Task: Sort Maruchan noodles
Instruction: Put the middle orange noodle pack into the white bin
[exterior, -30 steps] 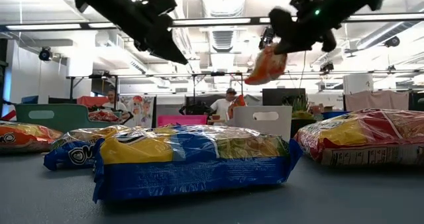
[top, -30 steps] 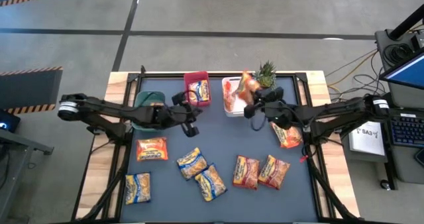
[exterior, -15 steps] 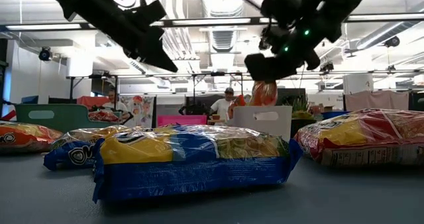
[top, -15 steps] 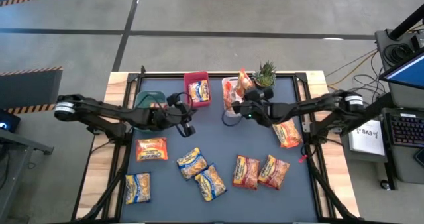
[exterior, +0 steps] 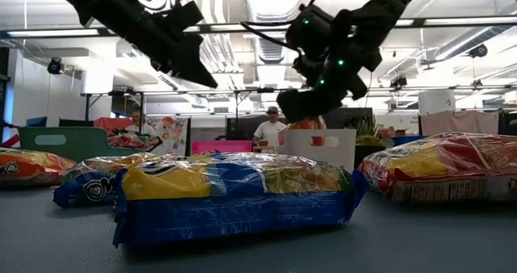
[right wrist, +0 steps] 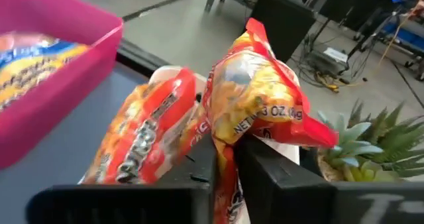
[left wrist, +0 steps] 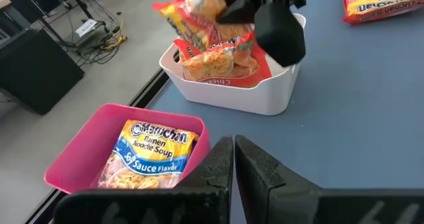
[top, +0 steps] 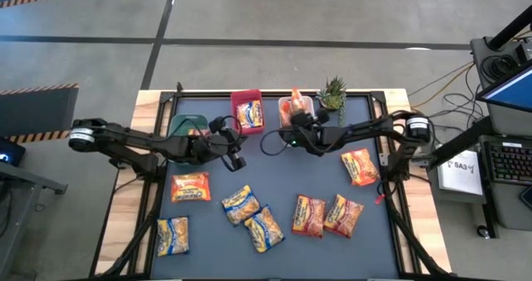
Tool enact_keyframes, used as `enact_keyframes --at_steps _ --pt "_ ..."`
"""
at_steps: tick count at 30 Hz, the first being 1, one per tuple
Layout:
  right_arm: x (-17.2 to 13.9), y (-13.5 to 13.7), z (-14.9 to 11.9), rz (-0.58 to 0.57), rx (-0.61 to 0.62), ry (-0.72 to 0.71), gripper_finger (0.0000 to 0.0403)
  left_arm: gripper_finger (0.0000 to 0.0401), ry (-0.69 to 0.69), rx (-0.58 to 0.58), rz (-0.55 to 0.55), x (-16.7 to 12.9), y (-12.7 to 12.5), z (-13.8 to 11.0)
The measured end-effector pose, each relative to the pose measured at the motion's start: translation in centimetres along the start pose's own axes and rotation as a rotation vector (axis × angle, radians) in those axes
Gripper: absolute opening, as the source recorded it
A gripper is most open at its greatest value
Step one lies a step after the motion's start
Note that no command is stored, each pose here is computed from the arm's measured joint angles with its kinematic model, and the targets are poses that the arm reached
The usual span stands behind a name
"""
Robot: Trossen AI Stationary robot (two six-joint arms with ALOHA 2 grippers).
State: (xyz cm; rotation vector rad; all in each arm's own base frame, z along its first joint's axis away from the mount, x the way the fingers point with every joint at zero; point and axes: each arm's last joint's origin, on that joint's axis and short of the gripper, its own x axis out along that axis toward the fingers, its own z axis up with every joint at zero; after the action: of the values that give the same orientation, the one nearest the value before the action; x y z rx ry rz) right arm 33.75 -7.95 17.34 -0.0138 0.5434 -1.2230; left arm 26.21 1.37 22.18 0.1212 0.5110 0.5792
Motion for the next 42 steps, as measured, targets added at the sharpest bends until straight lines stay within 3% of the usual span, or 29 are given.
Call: enact_keyframes --at_steps 8,17,22,28,32,35,39,42 --pt "0.2 1.2 0.5 0.152 -0.003 0.069 0.0117 0.0 -0.012 -0.011 0.0 0.0 0.0 0.1" --pt "-0.6 0.9 1.8 0.125 -0.045 0.157 0.014 0.0 -0.016 -0.029 -0.001 0.0 0.0 0.2" --pt "-1.4 0.3 2.9 0.104 -0.108 0.22 0.0123 0.0 -0.016 -0.029 -0.001 0.0 0.0 0.2" --pt "-2.7 -1.1 5.9 0.184 -0.126 0.347 0.0069 0.0 -0.015 0.066 0.0 0.0 0.0 0.2" --pt "-2.9 -1.8 8.2 0.198 -0.135 0.315 0.0023 0.0 -0.025 0.114 0.05 -0.2 0.3 0.4" --pt "-1.9 -2.3 9.5 0.213 -0.115 0.275 0.0011 0.0 -0.021 0.118 0.082 -0.2 0.4 0.4" --pt "-0.2 -2.9 9.7 0.299 -0.068 0.303 0.0009 0.0 -0.014 0.125 0.083 -0.2 0.5 0.3" --pt "0.7 -3.3 8.6 0.289 -0.052 0.353 0.0009 0.0 0.003 0.136 0.082 -0.2 0.5 0.1"
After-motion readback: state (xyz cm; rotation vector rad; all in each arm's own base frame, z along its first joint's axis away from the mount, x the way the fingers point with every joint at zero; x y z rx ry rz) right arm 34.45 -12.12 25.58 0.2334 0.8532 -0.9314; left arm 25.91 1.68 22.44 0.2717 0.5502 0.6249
